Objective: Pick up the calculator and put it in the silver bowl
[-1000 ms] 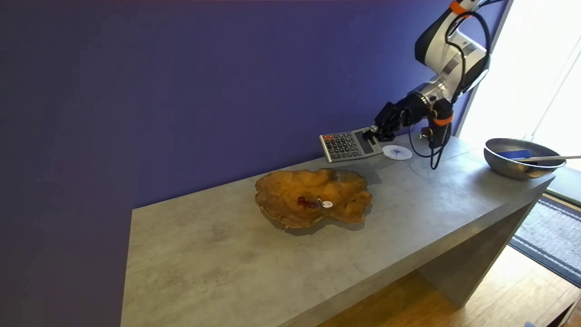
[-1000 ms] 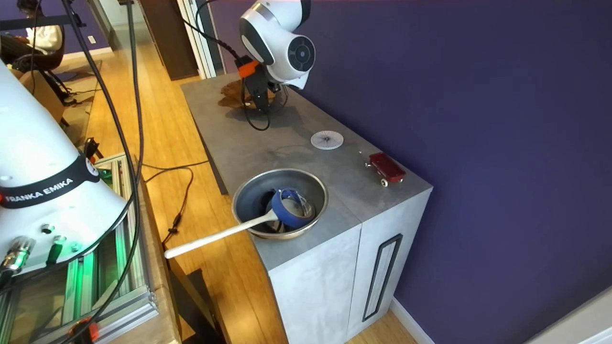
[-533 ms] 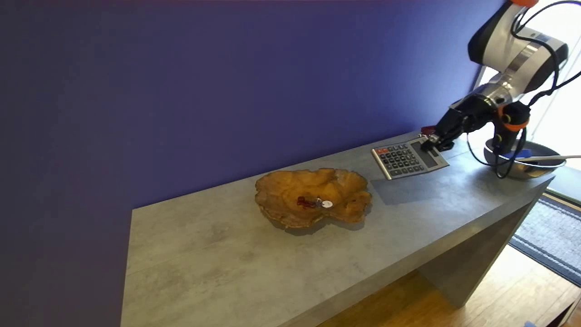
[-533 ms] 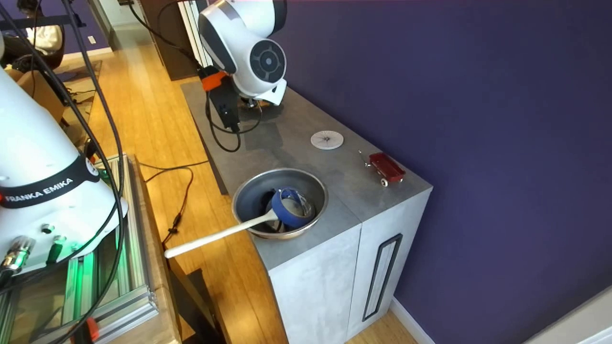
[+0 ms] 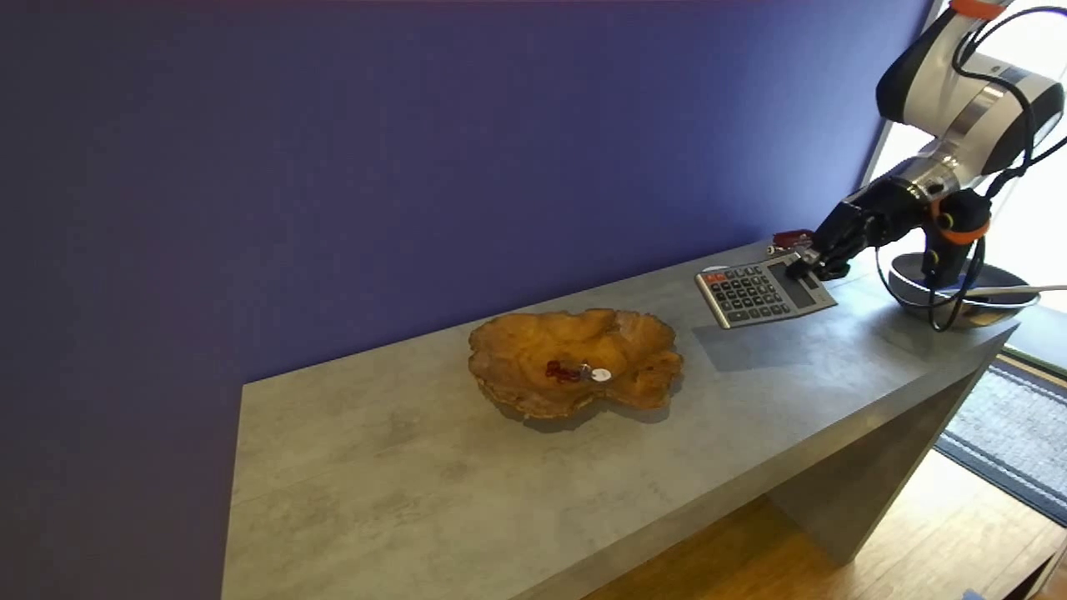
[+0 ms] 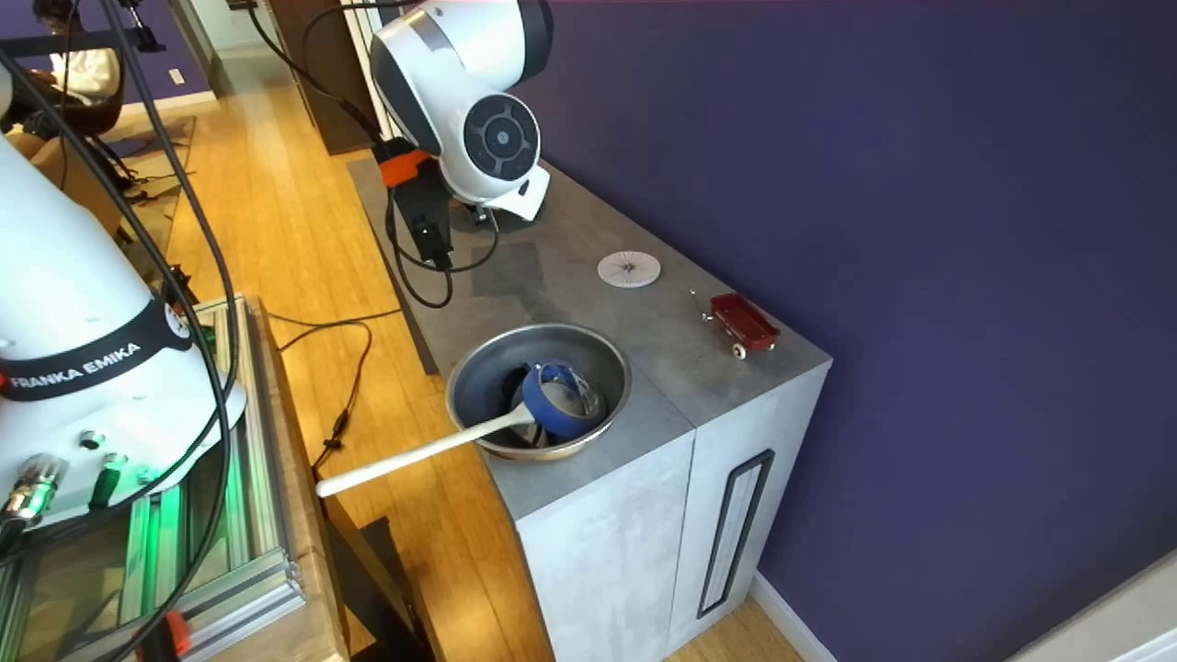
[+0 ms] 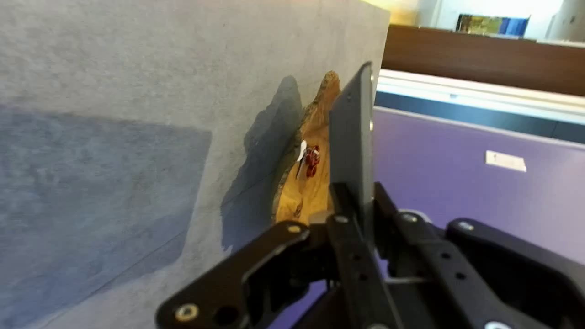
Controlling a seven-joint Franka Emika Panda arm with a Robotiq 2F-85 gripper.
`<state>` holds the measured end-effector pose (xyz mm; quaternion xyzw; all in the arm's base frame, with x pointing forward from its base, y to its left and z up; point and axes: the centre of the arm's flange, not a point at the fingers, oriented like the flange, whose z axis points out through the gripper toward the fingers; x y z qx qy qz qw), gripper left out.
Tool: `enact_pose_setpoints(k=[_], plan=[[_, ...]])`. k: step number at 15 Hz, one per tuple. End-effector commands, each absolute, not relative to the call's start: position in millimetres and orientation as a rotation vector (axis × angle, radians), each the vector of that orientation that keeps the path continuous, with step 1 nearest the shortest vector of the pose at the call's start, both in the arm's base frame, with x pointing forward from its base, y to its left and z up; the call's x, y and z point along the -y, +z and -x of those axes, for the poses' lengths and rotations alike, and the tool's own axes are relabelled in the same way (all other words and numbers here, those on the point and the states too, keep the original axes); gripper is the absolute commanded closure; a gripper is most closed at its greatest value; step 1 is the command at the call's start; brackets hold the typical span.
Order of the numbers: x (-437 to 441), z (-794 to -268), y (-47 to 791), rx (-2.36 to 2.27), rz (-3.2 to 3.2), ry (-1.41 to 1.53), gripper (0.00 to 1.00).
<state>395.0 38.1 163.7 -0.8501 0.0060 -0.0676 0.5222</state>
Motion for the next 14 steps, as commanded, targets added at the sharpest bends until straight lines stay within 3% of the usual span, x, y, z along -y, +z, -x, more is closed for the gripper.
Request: enact_pose_setpoints(k=[1,6,9,10,11,12,14], plan=[[14,-342,183,-0.220,2.006,-0.189,0.96],[71,-270,209,-0.546,2.012,-0.265,0.96],[113,-268,217,-0.716,1.974,-0.403,0.96],[119,-323,177,-0.624,1.994,-0.340,0.85],[133,-320,179,-0.663,1.986,-0.372,0.85],[141,-317,181,-0.685,1.980,-0.391,0.96],[157,-302,192,-0.712,1.959,-0.415,0.96]])
